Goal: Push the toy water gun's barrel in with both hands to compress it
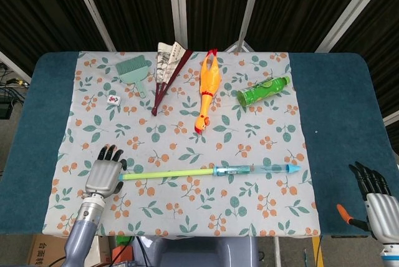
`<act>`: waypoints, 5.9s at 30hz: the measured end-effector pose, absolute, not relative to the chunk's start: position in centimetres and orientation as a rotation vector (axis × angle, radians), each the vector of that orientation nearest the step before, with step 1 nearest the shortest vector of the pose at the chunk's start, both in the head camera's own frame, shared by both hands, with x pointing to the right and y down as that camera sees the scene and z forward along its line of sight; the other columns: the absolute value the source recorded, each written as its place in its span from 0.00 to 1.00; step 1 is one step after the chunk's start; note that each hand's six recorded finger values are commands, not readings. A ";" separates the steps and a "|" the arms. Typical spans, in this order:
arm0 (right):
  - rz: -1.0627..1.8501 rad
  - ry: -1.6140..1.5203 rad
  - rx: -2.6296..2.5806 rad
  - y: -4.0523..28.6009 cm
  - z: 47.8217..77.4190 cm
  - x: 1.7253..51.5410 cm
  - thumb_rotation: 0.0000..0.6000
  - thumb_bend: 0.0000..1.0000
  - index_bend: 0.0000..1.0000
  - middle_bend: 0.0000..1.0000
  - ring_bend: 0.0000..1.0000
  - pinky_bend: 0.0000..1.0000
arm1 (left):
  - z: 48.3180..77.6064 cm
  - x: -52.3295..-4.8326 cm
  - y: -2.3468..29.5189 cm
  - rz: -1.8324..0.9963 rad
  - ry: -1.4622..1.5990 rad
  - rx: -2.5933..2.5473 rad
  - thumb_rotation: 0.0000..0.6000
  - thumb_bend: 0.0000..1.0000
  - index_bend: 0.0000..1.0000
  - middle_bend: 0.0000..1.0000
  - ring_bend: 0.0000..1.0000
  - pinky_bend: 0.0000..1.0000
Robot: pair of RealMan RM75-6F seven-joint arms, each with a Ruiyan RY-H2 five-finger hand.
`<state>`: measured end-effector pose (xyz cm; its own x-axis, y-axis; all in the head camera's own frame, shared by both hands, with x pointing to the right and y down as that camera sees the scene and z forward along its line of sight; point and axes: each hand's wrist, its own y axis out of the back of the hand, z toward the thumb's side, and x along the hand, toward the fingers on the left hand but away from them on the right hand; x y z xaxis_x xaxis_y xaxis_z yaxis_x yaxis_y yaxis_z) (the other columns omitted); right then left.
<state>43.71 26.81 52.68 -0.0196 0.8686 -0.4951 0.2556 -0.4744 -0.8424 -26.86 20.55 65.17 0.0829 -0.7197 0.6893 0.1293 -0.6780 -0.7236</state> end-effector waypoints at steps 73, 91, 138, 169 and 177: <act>1.642 -1.000 -1.867 21.7 57.6 36.8 1.00 0.31 0.00 0.00 0.00 0.00 | 64.9 -26.2 18.8 -1.648 0.579 -1.667 1.00 0.47 0.61 0.18 0.00 0.03; 1.818 -0.864 -1.855 20.3 64.9 32.8 1.00 0.31 0.34 0.00 0.00 0.00 | 64.0 -25.7 18.7 -1.634 0.564 -1.668 1.00 0.47 0.61 0.18 0.00 0.03; 1.966 -0.849 -1.742 20.3 68.6 36.7 1.00 0.38 0.58 0.00 0.00 0.00 | 63.4 -25.8 18.5 -1.629 0.565 -1.669 1.00 0.47 0.62 0.18 0.00 0.03; 1.834 -0.876 -1.774 18.7 66.4 34.4 1.00 0.39 0.66 0.03 0.00 0.00 | 62.4 -24.3 18.5 -1.554 0.597 -1.720 1.00 0.47 0.63 0.18 0.00 0.03; 1.781 -0.881 -1.793 18.2 65.7 32.9 1.00 0.39 0.66 0.04 0.00 0.00 | 61.8 -23.8 17.8 -1.532 0.627 -1.717 1.00 0.47 0.63 0.18 0.00 0.03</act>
<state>32.94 18.18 65.73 -0.0443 0.7162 -0.6964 0.1192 -0.6884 -0.7155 -23.77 17.83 61.77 0.1682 -0.7677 0.6183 0.1137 -0.6079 -0.7858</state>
